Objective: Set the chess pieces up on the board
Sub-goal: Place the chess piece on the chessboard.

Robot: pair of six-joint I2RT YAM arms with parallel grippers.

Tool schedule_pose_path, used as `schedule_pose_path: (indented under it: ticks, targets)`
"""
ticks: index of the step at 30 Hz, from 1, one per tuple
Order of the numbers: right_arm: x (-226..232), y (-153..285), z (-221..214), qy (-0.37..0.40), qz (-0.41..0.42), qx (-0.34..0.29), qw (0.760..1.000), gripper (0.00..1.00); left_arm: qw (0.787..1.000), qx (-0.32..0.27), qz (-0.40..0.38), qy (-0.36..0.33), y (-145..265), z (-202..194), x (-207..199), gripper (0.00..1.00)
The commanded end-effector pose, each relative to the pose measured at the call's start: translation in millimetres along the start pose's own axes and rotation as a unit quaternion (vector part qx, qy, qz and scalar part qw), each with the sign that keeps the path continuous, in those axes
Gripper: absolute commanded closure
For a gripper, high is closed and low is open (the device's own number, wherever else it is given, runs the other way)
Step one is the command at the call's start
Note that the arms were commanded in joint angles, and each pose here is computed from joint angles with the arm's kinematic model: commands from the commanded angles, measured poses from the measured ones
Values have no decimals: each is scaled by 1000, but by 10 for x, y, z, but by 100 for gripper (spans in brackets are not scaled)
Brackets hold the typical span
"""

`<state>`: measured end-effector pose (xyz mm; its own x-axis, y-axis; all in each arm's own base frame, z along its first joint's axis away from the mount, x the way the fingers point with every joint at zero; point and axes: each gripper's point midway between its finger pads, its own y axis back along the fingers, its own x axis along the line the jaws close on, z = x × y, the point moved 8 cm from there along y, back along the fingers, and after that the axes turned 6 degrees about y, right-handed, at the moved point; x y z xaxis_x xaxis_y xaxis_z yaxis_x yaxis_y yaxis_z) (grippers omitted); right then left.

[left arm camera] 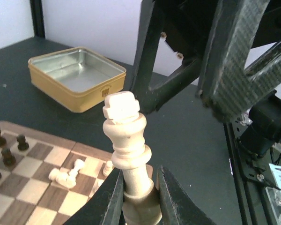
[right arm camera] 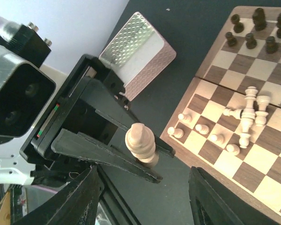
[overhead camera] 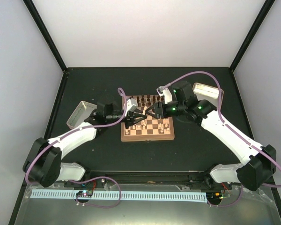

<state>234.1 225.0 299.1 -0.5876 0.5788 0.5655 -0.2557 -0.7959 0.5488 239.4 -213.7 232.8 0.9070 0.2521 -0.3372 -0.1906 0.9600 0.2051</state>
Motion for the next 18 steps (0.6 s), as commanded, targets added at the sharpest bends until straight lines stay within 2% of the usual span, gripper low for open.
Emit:
schedule_pose_path:
  ticks: [1,11,18]
  targets:
    - [162,124,15,35,43,8,998,46,995,8,-51,-84,-24,179,-121,98]
    - [109,5,63,25,37,28,999,58,992,40,-48,-108,-45,115,-152,96]
    - [57,-90,33,20,41,45,998,72,992,45,-46,-112,-62,99,-174,96]
